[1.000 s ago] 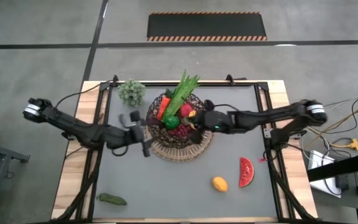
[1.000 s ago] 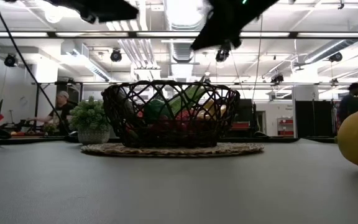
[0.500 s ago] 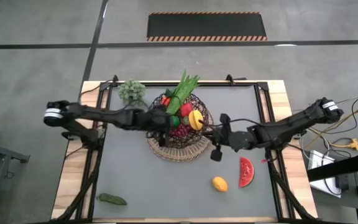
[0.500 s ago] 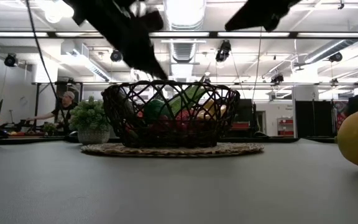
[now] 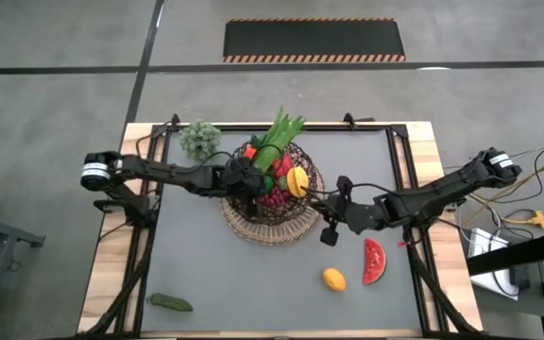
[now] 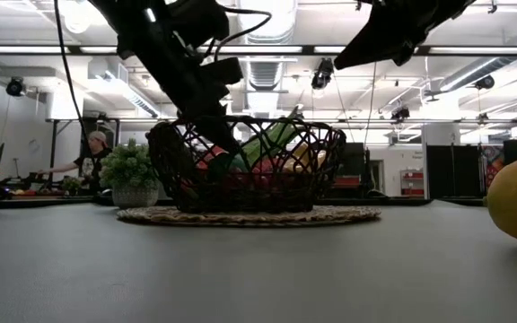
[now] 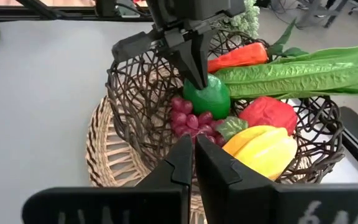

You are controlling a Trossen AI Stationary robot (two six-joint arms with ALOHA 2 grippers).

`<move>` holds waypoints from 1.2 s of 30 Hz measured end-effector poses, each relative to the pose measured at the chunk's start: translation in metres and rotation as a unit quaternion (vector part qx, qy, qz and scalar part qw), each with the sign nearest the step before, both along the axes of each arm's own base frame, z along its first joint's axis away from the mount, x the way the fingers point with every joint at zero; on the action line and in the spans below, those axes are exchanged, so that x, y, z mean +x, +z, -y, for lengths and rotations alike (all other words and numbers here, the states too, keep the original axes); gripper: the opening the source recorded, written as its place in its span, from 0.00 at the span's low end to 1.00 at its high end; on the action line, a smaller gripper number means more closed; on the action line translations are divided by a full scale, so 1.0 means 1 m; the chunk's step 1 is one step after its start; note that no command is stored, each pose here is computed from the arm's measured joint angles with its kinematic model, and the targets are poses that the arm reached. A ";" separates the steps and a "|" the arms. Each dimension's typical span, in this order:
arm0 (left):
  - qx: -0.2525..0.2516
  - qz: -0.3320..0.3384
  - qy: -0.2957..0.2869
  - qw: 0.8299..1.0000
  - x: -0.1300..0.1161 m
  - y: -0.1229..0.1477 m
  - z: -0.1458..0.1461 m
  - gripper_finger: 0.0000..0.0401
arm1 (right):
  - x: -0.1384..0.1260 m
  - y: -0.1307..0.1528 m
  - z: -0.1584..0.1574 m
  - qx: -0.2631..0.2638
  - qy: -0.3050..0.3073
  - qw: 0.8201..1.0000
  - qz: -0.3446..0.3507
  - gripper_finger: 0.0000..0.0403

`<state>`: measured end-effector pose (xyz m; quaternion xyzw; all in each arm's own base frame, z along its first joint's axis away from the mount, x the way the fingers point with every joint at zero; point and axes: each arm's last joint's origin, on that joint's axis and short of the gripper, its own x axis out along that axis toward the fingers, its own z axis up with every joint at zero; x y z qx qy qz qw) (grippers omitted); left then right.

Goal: Build produce basket
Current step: Put the green lime into the basket, then put the green chili pepper into the basket

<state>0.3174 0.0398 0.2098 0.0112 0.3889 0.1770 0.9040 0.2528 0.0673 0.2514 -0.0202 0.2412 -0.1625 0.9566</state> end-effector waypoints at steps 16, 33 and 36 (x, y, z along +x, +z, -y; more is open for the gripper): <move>0.030 0.111 0.001 0.993 0.004 0.036 0.009 0.03 | -0.010 -0.036 0.003 0.000 0.006 1.000 0.005 0.02; 0.073 0.341 -0.203 0.915 -0.004 0.095 0.121 0.03 | -0.042 -0.081 -0.014 -0.015 0.140 0.985 0.101 0.02; 0.065 0.367 -0.214 0.903 -0.006 0.097 0.132 0.03 | -0.047 -0.082 -0.017 -0.023 0.155 0.980 0.123 0.02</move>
